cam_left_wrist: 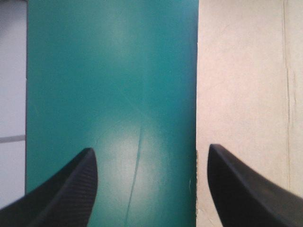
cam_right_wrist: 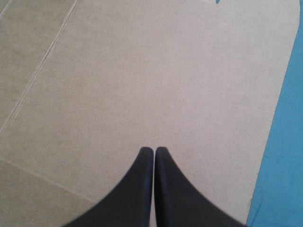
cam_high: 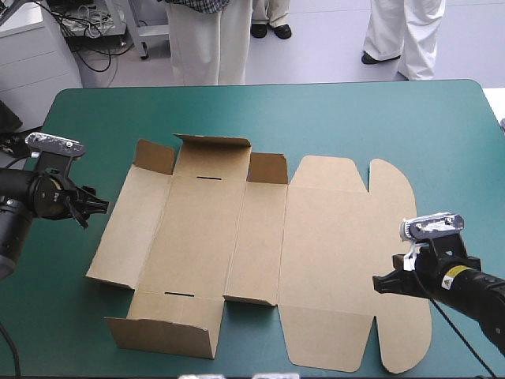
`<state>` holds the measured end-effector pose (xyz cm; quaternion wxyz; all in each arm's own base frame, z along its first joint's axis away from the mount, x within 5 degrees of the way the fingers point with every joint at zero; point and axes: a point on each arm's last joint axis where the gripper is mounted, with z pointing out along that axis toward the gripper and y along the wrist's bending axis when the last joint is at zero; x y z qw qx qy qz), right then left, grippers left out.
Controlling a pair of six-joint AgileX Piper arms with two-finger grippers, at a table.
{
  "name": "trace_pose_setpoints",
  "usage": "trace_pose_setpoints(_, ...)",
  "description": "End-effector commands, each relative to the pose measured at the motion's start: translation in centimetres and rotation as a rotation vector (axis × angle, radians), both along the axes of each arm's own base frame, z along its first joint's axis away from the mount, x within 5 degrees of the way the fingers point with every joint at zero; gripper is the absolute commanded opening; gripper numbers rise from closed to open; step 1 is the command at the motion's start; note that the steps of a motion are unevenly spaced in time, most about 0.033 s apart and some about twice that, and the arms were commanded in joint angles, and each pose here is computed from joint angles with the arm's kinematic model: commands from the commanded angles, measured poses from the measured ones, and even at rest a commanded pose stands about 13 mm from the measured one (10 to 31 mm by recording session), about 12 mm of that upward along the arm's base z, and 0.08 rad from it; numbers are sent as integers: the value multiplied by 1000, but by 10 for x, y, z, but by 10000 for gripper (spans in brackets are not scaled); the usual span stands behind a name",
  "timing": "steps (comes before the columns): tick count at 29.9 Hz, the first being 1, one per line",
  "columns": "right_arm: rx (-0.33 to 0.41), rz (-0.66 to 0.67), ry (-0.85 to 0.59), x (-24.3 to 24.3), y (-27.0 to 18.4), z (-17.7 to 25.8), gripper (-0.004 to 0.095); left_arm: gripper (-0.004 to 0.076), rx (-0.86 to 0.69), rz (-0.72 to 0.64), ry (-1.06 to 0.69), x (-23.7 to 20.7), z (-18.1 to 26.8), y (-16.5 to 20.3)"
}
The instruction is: Fold the box
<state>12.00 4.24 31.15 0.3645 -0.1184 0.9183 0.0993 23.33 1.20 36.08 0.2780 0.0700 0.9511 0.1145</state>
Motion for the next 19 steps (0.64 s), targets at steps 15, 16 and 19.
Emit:
trace_pose_setpoints(15,48,-25,-90,-9,-3,4,-4,473,-532,-53,283,51,-53,54)
trace_pose_setpoints(16,49,-25,-94,-10,-4,4,-4,473,-541,-52,310,55,-60,55)
trace_pose_setpoints(19,49,-24,-94,-10,-4,5,-4,473,-561,-45,362,64,-77,58)
